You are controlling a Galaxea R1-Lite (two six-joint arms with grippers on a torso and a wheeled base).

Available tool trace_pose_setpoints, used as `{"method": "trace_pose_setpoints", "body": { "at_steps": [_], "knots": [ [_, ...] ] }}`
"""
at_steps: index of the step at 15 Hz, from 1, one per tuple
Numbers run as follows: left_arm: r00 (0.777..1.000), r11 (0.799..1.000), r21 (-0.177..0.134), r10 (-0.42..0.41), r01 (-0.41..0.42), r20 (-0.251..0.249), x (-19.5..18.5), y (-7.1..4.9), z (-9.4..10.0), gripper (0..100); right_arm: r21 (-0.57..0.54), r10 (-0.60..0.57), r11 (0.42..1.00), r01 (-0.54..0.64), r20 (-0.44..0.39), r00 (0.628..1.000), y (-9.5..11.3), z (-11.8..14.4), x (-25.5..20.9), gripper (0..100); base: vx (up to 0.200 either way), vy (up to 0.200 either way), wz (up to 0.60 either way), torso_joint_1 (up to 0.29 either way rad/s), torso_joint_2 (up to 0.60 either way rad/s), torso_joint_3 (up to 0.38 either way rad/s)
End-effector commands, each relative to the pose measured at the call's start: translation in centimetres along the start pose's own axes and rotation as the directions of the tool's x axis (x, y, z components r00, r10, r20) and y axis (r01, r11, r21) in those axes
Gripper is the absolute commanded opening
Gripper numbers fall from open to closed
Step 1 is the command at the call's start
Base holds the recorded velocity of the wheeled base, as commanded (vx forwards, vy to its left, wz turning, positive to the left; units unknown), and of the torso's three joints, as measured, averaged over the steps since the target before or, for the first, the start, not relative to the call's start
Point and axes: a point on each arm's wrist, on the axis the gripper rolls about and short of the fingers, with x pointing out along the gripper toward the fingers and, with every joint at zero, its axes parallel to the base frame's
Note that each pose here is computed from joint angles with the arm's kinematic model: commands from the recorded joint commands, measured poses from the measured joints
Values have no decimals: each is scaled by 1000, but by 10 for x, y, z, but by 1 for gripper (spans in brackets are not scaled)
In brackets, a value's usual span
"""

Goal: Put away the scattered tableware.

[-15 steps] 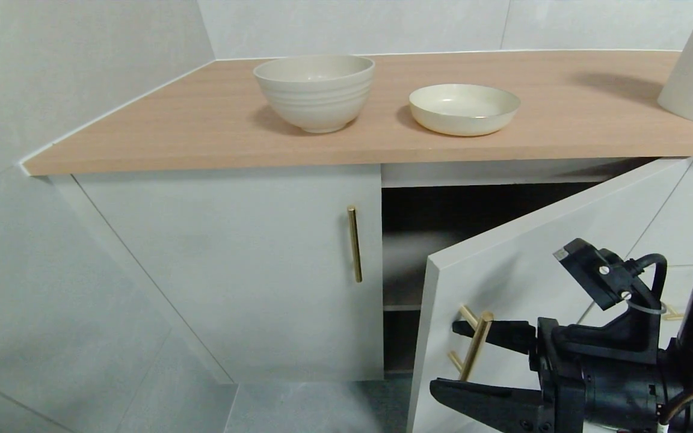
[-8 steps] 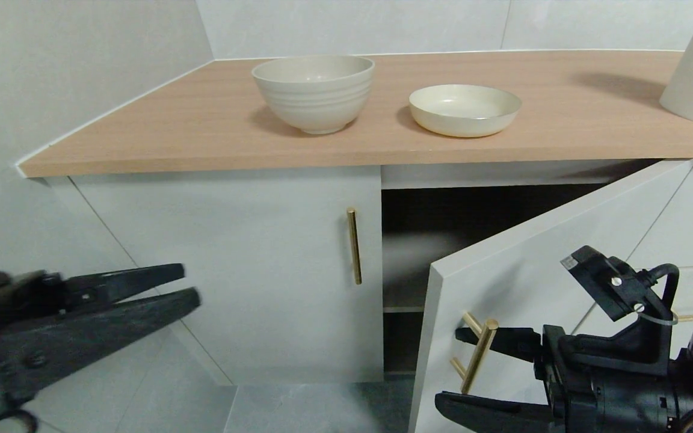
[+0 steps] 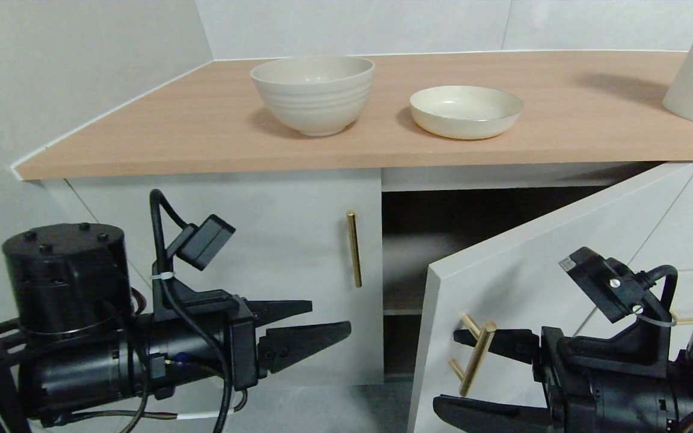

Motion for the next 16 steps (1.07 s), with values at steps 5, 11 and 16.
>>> {"method": "trace_pose_setpoints", "body": {
  "at_steps": [5,11,16],
  "knots": [
    [999,999,6,32,-32,-23,41,10,-16,100,3,-4,1000,4,-8,1000,-1,-2,2,100,0,0,0,0,0,0],
    [994,994,90,-61,53,86,65,-2,-9,0,6,-7,1000,7,-16,1000,-2,-3,3,100,0,0,0,0,0,0],
    [983,986,133,-121,103,135,116,22,-33,0,8,-11,1000,11,-19,1000,-3,-4,3,100,0,0,0,0,0,0]
  ]
}}
